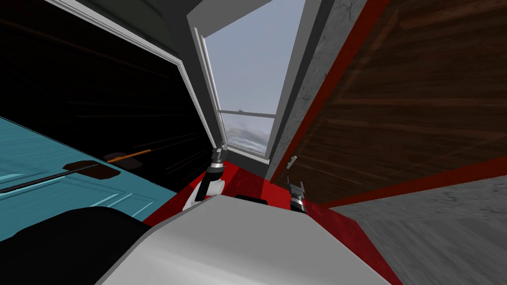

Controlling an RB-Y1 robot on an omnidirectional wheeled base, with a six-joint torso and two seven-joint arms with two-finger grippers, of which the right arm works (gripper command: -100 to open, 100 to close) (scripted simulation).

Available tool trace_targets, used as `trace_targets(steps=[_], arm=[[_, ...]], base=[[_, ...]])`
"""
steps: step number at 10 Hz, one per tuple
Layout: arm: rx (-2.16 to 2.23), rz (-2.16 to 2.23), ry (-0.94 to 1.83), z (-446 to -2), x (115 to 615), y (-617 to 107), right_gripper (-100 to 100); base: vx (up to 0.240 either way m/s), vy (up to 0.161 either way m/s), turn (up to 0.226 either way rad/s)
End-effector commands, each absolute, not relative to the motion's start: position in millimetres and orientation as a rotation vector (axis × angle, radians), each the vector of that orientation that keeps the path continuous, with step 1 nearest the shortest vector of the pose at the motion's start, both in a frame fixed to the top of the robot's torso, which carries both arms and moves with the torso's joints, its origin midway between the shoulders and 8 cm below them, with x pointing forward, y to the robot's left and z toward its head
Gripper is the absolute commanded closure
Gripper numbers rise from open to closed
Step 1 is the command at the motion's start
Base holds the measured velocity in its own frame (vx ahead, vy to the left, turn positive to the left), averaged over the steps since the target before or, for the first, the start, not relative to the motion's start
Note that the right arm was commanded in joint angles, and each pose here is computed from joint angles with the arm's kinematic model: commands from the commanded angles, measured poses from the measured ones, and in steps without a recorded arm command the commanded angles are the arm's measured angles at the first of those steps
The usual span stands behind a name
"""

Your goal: Pull the door open

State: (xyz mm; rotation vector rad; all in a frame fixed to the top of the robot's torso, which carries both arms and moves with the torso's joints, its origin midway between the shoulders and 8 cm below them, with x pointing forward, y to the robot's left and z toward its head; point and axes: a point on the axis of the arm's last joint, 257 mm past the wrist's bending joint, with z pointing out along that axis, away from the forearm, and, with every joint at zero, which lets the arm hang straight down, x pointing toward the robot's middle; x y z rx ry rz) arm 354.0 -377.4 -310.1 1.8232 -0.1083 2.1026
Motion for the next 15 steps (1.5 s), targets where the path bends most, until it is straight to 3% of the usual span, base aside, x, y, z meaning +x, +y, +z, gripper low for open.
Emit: trace_targets(steps=[1,13,15], arm=[[1.854,2.096,-0.147,-322.2,349.4,-383.4,-100],[2.005,2.005,-0.4,-391.4,306.2,-436.1,-100],[1.992,2.001,-0.398,-389.9,318.9,-440.1,-100]], base=[[0.064,-0.066,0.144],[0.081,-0.081,0.107],[0.041,-0.048,0.054]])
